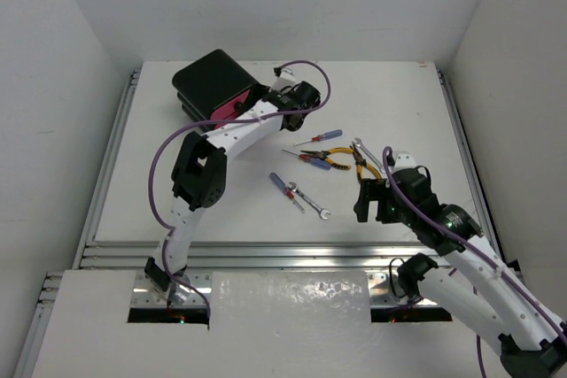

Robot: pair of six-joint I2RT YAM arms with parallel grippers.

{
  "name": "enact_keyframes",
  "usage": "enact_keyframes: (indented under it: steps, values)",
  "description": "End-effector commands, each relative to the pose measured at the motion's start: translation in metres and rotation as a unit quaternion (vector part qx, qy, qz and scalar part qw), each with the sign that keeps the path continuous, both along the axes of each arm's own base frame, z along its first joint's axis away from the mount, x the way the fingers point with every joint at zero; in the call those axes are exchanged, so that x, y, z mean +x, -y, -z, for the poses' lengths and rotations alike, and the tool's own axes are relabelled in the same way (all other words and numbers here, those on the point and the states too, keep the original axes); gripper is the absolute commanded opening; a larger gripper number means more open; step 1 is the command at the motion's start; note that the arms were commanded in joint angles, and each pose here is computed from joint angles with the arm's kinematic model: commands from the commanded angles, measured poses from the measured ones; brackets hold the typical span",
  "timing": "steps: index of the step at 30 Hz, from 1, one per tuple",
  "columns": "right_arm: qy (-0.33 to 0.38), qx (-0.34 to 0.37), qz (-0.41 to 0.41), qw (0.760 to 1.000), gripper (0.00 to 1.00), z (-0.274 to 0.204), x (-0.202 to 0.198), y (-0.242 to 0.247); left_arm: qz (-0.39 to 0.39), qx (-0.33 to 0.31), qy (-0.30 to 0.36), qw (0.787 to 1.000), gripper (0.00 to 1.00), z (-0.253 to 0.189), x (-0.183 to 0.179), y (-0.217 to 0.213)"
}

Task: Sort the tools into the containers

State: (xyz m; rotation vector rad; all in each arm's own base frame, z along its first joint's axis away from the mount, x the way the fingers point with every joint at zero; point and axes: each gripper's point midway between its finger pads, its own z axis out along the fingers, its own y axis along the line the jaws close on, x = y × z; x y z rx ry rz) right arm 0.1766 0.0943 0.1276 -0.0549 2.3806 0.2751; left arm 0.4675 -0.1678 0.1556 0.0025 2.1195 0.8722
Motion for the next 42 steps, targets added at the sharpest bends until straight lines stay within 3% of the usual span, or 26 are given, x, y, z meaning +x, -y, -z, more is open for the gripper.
enact_keyframes:
  steps: [1, 28, 34, 42]
  values:
    - [0.013, 0.021, -0.002, 1.0, 0.99, -0.006, 0.008, -0.009, -0.008, -0.016, 0.038, 0.999, 0.73, -0.03, -0.003, -0.003]
    - [-0.015, 0.013, -0.031, 0.999, 0.99, 0.015, 0.015, -0.022, -0.027, -0.017, 0.019, 0.999, 0.66, -0.015, 0.023, -0.029]
    - [-0.019, 0.014, -0.034, 0.999, 0.99, 0.016, 0.016, -0.025, -0.031, -0.018, 0.01, 0.999, 0.57, -0.007, 0.023, -0.034]
    - [-0.015, 0.018, -0.035, 0.999, 0.99, 0.013, 0.015, -0.025, -0.027, -0.025, 0.003, 0.999, 0.26, 0.0, 0.023, -0.031]
